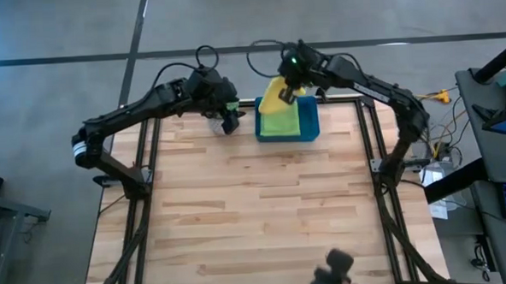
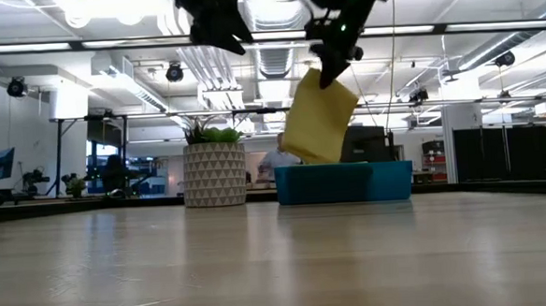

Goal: Fold microfiber towels
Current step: Fold the yellow microfiber towel on top of the green microfiber towel into the dark blue bin

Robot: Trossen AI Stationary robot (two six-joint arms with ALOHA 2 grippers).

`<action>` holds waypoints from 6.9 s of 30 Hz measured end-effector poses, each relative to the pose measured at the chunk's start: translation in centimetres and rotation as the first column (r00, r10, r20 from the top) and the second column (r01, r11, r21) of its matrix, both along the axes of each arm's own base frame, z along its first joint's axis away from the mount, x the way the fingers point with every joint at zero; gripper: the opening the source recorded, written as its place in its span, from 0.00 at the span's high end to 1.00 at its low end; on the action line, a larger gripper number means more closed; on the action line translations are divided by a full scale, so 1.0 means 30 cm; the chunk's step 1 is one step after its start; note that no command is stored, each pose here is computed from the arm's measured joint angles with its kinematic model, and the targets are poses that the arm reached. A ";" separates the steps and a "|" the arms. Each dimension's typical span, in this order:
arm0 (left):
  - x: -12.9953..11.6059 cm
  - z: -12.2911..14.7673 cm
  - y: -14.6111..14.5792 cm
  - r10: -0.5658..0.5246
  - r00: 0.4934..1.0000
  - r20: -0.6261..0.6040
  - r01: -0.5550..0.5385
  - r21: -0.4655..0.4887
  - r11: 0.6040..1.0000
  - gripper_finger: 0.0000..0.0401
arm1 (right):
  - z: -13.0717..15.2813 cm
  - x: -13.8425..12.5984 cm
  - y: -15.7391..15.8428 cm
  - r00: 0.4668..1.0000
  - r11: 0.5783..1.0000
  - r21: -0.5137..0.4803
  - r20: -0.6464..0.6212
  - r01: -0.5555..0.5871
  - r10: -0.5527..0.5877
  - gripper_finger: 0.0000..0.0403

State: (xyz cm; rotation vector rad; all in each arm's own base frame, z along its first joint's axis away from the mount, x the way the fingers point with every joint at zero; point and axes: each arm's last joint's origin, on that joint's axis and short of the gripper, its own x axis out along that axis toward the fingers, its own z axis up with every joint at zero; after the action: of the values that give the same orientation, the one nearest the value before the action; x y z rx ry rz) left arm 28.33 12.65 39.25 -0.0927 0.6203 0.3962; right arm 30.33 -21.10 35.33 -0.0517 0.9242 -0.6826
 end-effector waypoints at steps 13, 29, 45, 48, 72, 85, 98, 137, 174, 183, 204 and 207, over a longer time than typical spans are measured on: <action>0.004 -0.024 0.001 0.055 0.998 0.005 -0.055 -0.074 0.996 0.40 | -0.177 0.140 -0.114 0.970 0.994 -0.066 -0.224 0.086 -0.099 0.98; 0.011 -0.120 -0.009 0.088 0.994 -0.059 -0.096 -0.157 0.983 0.40 | -0.335 0.172 0.031 0.926 0.989 0.053 -0.362 0.136 -0.108 0.98; 0.014 -0.119 -0.012 0.086 0.995 -0.052 -0.093 -0.158 0.983 0.40 | -0.354 0.211 0.192 0.922 0.986 0.060 -0.366 0.157 -0.125 0.98; 0.014 -0.119 -0.012 0.085 0.995 -0.052 -0.092 -0.159 0.983 0.40 | -0.356 0.222 0.215 0.929 0.985 0.066 -0.348 0.161 -0.128 0.98; 0.034 -0.119 -0.064 0.028 0.999 -0.041 -0.036 -0.194 0.980 0.40 | -0.459 0.241 0.282 0.944 0.983 0.183 -0.327 0.027 0.035 0.98; 0.036 -0.121 -0.073 0.034 0.999 -0.043 -0.042 -0.211 0.976 0.40 | -0.415 0.229 0.275 0.962 0.971 0.239 -0.261 -0.016 0.080 0.71; 0.181 -0.262 -0.031 -0.061 0.997 -0.039 0.049 -0.257 0.965 0.49 | -0.250 -0.023 0.195 0.981 0.902 0.412 0.185 -0.128 0.055 0.67; 0.318 -0.439 0.151 0.069 0.998 -0.001 -0.067 -0.287 0.956 0.96 | -0.467 -0.060 -0.130 0.954 0.834 0.552 0.247 0.006 -0.170 0.98; 0.337 -0.544 0.250 0.153 0.988 -0.016 -0.149 -0.335 0.930 0.96 | -0.555 -0.049 0.032 0.995 0.784 0.615 -0.006 0.085 -0.104 0.98; 0.350 -0.567 0.256 0.148 0.989 0.008 -0.137 -0.330 0.934 0.96 | -0.511 -0.039 0.011 0.988 0.845 0.532 0.088 0.059 -0.124 0.98; 0.373 -0.668 0.176 0.047 0.989 -0.139 -0.102 -0.425 0.900 0.96 | -0.549 -0.047 -0.153 0.929 0.855 0.495 0.220 0.155 -0.297 0.98; 0.372 -0.670 0.175 0.047 0.989 -0.143 -0.104 -0.425 0.899 0.96 | -0.507 -0.044 -0.182 0.905 0.865 0.467 0.264 0.183 -0.334 0.98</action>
State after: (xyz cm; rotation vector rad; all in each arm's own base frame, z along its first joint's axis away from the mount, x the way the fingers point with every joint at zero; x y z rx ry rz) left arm 39.49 17.91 19.14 -0.5222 0.8283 0.3353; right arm 29.01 -26.56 20.13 0.5865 0.7359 -0.6956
